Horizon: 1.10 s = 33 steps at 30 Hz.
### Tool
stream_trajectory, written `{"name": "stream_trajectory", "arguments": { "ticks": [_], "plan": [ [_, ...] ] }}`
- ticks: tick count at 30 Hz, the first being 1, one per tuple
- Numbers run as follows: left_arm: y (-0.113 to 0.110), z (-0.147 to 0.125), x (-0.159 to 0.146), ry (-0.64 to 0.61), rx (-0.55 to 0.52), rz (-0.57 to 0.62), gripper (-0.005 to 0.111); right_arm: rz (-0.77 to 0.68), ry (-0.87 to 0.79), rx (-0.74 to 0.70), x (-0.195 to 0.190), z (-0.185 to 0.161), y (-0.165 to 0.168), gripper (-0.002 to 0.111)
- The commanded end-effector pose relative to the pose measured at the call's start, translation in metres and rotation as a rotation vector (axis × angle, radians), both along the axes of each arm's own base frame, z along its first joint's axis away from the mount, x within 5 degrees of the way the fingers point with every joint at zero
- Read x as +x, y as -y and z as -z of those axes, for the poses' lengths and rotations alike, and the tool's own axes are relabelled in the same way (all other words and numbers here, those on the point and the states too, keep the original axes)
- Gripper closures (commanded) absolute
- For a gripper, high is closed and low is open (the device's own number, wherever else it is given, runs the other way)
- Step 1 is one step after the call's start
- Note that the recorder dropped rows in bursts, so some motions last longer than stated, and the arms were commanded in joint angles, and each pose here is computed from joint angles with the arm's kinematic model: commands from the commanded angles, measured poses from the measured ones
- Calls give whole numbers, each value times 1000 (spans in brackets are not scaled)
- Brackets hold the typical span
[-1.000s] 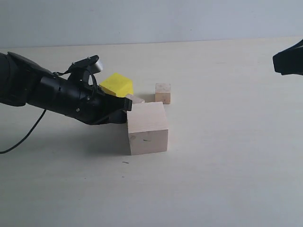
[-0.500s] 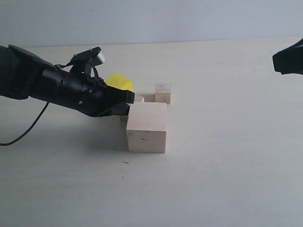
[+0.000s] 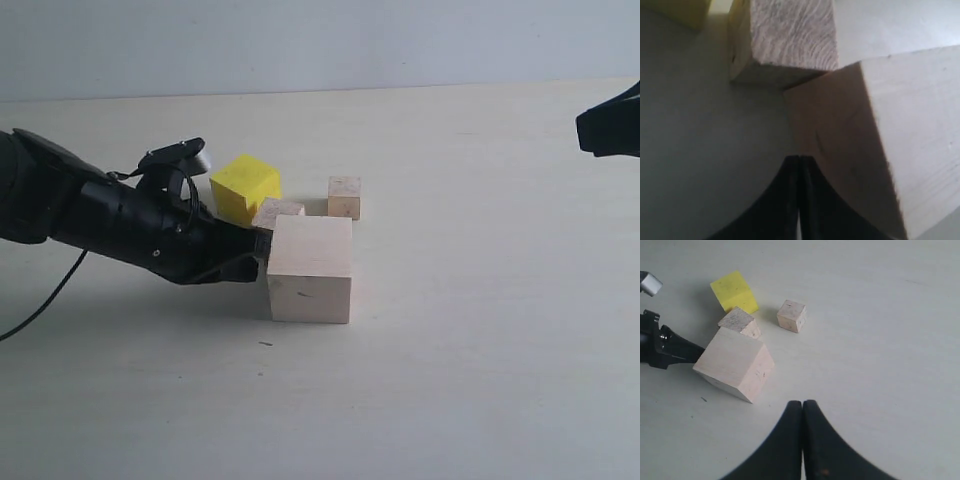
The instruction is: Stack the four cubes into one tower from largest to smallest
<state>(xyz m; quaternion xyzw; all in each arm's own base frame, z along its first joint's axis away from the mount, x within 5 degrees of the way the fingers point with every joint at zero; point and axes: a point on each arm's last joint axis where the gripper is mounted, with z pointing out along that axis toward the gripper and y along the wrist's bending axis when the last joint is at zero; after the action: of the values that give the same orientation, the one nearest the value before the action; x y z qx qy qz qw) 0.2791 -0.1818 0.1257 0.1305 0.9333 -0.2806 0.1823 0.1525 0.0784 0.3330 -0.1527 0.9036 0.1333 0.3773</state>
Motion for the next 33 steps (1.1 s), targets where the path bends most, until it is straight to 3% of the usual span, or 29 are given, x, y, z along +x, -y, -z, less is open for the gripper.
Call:
{"name": "stream_trajectory", "arguments": {
  "ticks": [1,17,28,33],
  "plan": [
    [-1,6,-5,-10,19,4,107,3,21,-4,1,0,1,108],
    [16,3,-15,18,-27,92,107,5,10,3,0,0,1,108],
    [12,5,-9,70,49,31,107,5,-1,-2,0,1,1,108],
    [18,-5,2,118,27,34,107,4,-9,-8,-1,2,2,108]
  ]
}}
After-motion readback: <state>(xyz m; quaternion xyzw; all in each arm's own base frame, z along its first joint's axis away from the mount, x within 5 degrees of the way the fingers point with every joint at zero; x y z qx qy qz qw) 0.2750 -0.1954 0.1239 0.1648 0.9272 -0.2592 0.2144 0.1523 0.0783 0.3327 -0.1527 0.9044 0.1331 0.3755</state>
